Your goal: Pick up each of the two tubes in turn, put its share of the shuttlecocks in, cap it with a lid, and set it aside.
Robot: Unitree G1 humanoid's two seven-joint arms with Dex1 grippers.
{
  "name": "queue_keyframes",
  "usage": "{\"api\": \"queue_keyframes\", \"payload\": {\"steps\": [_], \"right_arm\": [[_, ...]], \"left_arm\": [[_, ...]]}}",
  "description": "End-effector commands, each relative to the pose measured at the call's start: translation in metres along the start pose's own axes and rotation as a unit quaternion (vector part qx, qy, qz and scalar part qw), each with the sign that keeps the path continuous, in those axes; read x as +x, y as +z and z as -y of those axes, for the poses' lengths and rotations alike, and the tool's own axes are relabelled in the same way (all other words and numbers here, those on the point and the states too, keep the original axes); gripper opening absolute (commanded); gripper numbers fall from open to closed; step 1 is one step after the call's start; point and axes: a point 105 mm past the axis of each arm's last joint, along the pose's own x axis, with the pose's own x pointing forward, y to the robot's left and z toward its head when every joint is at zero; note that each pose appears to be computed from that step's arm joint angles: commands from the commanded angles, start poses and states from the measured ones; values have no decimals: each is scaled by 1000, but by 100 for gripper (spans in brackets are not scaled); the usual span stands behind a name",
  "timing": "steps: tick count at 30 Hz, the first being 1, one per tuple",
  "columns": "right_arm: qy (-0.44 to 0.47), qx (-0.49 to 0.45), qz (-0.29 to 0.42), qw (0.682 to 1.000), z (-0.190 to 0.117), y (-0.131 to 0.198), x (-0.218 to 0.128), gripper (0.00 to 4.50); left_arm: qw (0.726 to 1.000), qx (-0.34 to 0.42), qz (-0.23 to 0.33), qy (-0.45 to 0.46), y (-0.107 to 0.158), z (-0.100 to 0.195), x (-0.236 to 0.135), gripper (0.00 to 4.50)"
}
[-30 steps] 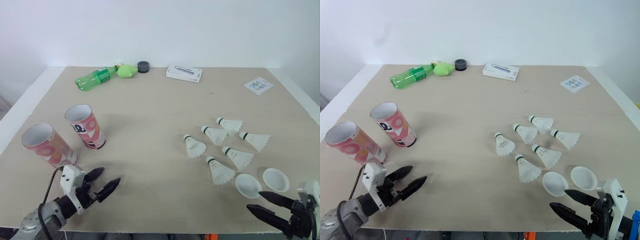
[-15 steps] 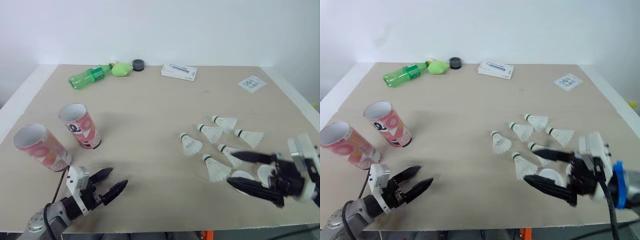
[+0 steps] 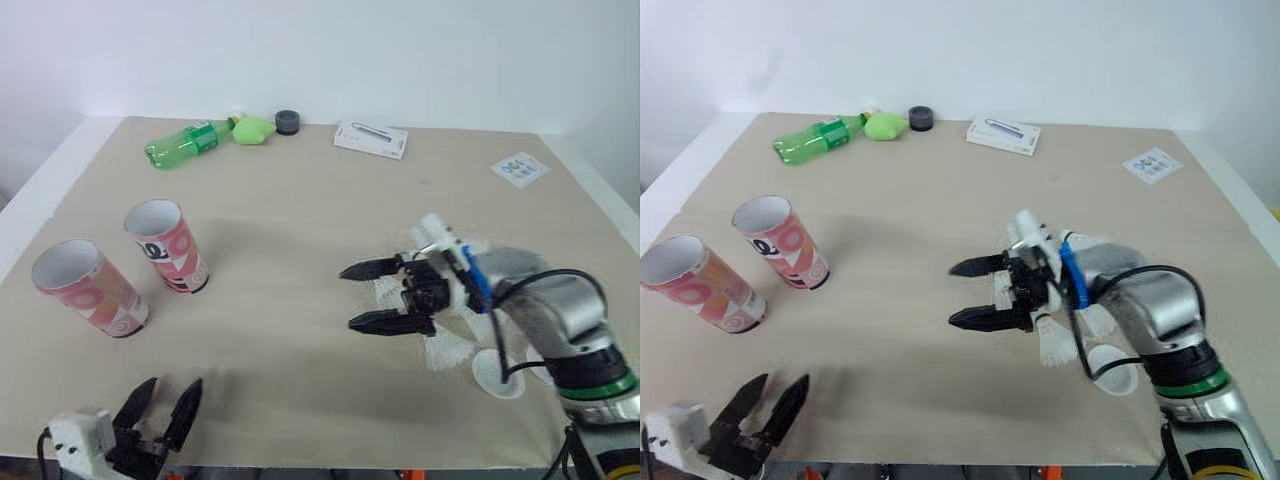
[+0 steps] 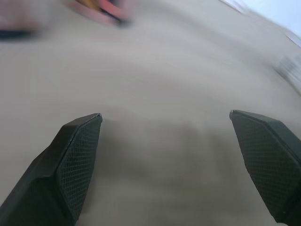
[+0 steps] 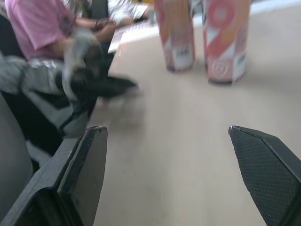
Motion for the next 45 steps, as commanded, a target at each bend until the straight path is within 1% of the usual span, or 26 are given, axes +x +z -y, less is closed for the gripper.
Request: {"api": "queue_keyframes", "payload": {"steps": [1, 4, 7, 10, 12, 13, 15, 16, 19, 21, 24, 31, 36, 45], "right_arm": [[-7, -36, -2, 999, 9, 4, 1, 443], [-29, -40, -16, 999, 18, -5, 7, 443], [-30, -55, -19, 998, 15, -9, 9, 443], [-24, -51, -14, 998, 8, -13, 11, 443], [-18, -49, -19, 998, 2, -18, 12, 443], [-16, -48, -20, 999, 0, -20, 12, 443], [-16, -47, -17, 999, -2, -20, 12, 443], [-20, -43, -9, 999, -2, -19, 13, 443], [-26, -41, 1, 999, -4, -17, 16, 443], [-33, -43, 0, 999, -4, -18, 16, 443], [-43, -43, 7, 998, -6, -16, 14, 443], [-60, -41, 14, 997, -9, -14, 11, 443], [-67, -40, 19, 997, -10, -13, 13, 443], [-77, -37, 18, 996, -12, -14, 11, 443]], "left_arm": [[998, 38, 29, 44, 16, -8, -6, 450], [994, 51, 49, 86, 22, -19, -8, 450], [991, 65, 56, 100, 25, -24, -7, 450], [988, 102, 52, 101, 29, -31, 1, 450], [986, 135, 51, 88, 32, -32, 13, 450], [980, 163, 56, 94, 37, -36, 19, 450], [974, 184, 68, 108, 44, -43, 27, 450], [968, 203, 71, 127, 49, -52, 33, 450], [965, 200, 85, 150, 59, -68, 49, 450], [964, 194, 95, 153, 65, -71, 59, 450], [967, 163, 104, 163, 68, -75, 69, 450], [975, 155, 97, 125, 68, -66, 94, 450], [975, 143, 101, 137, 73, -74, 104, 450], [976, 153, 92, 122, 70, -71, 118, 450]]}}
